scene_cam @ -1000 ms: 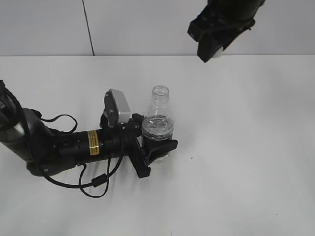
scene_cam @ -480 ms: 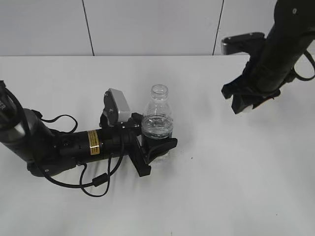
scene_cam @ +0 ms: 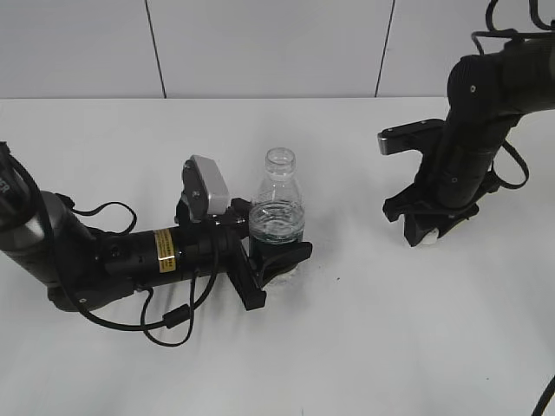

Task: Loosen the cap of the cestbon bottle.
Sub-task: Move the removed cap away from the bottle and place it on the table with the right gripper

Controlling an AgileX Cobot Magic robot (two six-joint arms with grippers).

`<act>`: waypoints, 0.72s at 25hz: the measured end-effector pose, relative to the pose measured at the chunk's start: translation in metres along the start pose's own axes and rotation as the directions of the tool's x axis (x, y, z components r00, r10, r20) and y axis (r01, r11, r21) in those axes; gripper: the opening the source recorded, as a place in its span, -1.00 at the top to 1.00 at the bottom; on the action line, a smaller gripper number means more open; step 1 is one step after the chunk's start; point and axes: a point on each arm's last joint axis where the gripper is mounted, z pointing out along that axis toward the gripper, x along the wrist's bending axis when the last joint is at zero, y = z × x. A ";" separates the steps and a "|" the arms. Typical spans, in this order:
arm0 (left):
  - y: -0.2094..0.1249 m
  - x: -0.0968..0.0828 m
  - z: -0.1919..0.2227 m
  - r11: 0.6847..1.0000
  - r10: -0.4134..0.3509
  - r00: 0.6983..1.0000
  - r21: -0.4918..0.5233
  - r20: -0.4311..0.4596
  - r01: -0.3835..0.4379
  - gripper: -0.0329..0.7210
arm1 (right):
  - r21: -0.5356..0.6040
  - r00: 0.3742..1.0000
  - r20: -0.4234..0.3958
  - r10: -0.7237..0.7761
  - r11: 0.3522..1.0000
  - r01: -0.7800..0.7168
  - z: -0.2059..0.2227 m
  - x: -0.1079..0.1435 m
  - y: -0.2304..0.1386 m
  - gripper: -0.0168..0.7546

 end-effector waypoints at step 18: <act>0.000 0.002 0.000 1.000 -0.028 0.999 -0.003 -0.018 0.027 -0.16 | 0.026 1.000 -0.004 0.000 1.000 0.000 0.004 0.000 -0.002 -0.55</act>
